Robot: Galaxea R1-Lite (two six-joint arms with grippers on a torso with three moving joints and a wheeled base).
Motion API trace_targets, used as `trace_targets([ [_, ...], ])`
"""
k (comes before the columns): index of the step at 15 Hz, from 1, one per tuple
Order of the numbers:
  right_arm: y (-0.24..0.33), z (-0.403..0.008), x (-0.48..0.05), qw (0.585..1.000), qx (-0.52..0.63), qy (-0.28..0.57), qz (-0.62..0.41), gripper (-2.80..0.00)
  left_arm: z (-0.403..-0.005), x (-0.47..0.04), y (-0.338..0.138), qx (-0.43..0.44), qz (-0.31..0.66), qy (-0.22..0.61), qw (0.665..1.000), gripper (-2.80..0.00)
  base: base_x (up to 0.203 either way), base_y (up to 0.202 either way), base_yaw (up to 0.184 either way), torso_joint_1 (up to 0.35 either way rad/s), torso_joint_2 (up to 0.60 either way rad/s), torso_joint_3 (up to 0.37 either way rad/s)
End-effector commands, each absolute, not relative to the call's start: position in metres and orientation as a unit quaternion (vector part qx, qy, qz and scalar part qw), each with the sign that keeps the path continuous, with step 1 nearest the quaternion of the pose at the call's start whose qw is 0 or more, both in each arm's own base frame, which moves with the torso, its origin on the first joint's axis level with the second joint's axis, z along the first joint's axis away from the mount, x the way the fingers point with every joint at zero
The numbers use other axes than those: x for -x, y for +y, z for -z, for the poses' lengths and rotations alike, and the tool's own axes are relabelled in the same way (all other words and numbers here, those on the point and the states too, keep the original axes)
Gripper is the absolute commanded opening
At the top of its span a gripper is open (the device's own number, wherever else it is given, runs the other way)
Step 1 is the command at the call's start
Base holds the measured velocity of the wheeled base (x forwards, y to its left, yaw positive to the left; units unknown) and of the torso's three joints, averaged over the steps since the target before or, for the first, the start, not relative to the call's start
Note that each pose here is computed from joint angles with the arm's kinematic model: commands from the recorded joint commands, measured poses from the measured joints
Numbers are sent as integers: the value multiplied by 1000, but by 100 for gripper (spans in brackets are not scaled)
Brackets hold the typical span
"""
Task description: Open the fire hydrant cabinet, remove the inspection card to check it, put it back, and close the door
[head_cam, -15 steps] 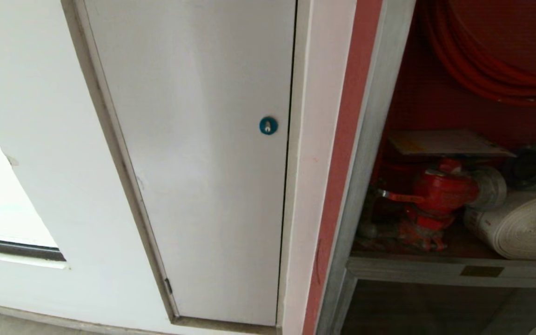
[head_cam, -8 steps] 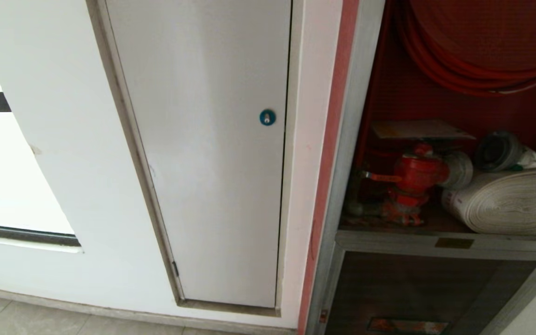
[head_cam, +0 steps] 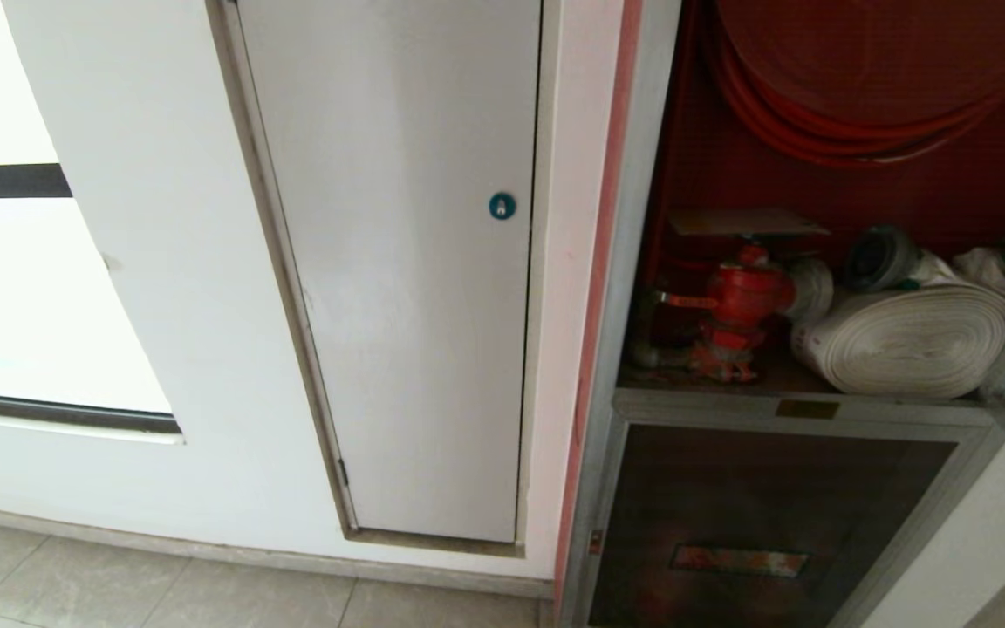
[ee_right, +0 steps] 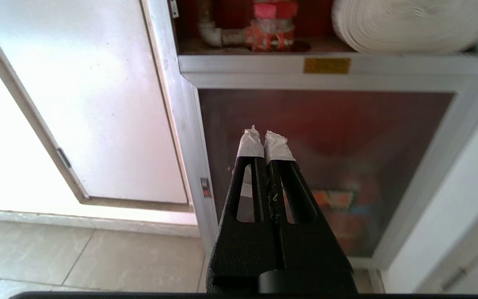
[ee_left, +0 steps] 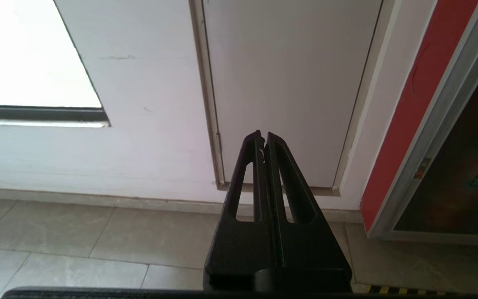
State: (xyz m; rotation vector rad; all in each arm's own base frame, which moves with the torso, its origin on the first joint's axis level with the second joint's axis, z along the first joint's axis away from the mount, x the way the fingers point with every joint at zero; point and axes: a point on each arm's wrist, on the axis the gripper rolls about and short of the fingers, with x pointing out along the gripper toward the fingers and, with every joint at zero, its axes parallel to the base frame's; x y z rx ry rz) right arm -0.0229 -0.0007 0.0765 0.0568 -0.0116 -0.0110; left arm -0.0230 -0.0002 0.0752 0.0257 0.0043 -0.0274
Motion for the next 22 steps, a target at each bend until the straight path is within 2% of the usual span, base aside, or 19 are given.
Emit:
trace_targets([
  [1, -1, -75, 22, 1000, -28, -3, 5, -280, -75, 23, 0, -13, 14, 2, 1000, -280, -191, 0, 2, 2, 5, 5],
  [10, -1, -75, 22, 1000, -28, -3, 5, -280, -75, 23, 0, -11, 14, 2, 1000, -280, -184, 0, 1, 0, 1, 2],
  [22, -1, -75, 22, 1000, -28, -3, 5, -280, -75, 23, 0, -11, 14, 2, 1000, -280, 0, 0, 0, 2, 1, 0],
])
